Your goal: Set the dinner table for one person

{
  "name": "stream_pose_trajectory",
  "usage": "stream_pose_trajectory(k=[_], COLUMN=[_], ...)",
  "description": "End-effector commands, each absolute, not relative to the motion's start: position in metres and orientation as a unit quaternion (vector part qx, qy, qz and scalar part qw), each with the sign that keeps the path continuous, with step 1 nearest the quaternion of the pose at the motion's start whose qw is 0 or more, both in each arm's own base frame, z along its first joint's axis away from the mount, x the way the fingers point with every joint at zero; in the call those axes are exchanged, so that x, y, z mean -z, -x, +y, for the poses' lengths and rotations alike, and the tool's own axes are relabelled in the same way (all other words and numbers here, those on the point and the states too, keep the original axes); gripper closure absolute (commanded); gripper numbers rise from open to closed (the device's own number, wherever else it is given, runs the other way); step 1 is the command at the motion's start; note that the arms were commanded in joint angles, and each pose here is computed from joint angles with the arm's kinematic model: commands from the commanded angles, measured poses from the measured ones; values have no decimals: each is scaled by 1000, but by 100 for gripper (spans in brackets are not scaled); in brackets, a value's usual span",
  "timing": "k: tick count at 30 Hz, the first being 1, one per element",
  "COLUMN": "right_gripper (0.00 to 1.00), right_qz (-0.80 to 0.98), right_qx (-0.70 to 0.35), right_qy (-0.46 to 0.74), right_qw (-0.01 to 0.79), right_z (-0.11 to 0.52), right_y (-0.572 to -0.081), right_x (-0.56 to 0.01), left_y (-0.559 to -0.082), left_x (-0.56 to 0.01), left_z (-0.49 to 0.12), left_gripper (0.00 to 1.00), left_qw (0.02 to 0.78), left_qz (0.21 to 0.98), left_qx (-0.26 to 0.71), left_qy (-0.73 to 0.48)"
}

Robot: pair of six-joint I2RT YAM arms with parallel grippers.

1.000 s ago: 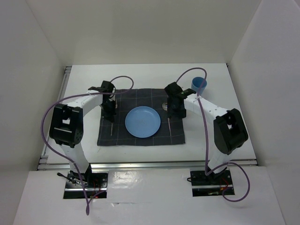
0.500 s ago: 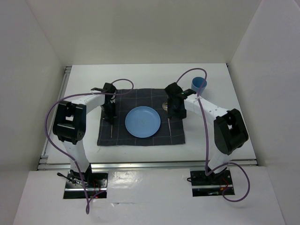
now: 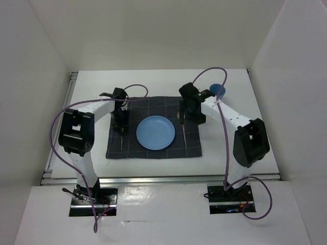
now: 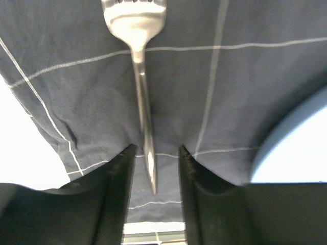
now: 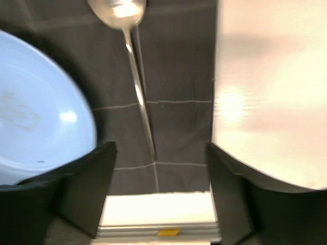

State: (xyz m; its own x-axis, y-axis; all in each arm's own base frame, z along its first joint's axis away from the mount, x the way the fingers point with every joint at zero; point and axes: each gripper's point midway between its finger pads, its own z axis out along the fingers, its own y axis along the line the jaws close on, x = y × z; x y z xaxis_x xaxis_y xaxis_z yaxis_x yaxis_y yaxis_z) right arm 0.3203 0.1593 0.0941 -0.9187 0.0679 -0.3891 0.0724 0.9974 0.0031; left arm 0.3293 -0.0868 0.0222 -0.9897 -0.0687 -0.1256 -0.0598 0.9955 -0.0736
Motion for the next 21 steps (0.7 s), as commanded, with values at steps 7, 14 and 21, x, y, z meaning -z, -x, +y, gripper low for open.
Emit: stream_pose_trajectory(k=[7,14,21], right_gripper=[16,19,24], right_qz=[936,919,924], right_qx=[-32,-49,-53], right_qy=[-188,-221,-230], right_qw=[298,323,300], right_z=[50,-16,-46], right_y=[-402,-458,-491], right_x=[-208,-205,-166], left_y=[-353,-386,-392], left_x=[-90,-152,-168], left_z=[-93,-87,-75], left_gripper=[50,50,50], left_qw=[137,254,288], left_qz=[989,965,957], left_qx=[49,39,7], left_qy=[7,-41,-41])
